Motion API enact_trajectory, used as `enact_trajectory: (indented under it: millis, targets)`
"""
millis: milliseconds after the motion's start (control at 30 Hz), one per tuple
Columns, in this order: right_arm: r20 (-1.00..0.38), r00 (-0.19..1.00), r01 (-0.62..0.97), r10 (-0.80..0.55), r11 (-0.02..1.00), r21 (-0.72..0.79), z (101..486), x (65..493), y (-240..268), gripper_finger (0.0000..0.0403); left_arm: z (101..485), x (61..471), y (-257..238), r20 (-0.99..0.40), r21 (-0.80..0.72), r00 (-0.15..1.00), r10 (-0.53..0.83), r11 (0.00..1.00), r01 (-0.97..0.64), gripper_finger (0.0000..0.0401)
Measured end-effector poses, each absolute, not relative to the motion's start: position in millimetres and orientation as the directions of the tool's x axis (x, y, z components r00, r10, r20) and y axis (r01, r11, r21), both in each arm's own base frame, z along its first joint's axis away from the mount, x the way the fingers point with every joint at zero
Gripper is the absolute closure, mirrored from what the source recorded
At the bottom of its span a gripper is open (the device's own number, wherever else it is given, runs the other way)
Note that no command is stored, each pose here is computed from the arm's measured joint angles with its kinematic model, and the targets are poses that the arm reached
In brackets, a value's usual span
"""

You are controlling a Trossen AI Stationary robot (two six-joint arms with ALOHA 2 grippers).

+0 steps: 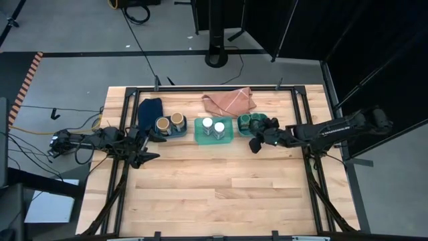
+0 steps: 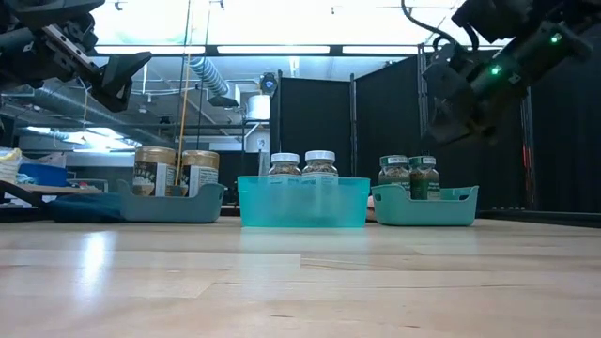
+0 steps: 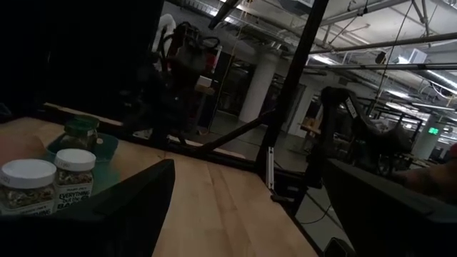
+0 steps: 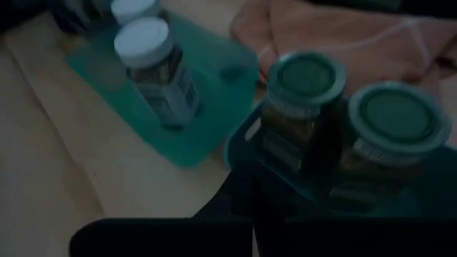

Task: Sort spices by type
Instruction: Adjust the green seasoning bottles and the bin

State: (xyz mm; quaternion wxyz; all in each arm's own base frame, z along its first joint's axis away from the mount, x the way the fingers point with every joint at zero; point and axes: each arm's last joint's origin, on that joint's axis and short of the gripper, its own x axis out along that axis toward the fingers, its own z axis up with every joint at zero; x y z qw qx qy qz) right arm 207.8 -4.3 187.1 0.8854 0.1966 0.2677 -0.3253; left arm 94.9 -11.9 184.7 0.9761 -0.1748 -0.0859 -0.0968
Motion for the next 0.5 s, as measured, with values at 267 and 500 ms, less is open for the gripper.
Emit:
enact_trajectory:
  millis: [267,500]
  targets:
    - [-0.682,0.561,0.72,-0.469,0.684,0.122,173,204,-3,0.0402,185,95,-12,0.202,-0.328,0.966,-0.159,0.919,0.219,0.0038]
    - [-0.703,0.517,0.745,-0.488,0.661,0.089,170,201,-5,0.0402,185,95,-12,0.202,-0.324,0.966,-0.16,0.92,0.22,0.0038]
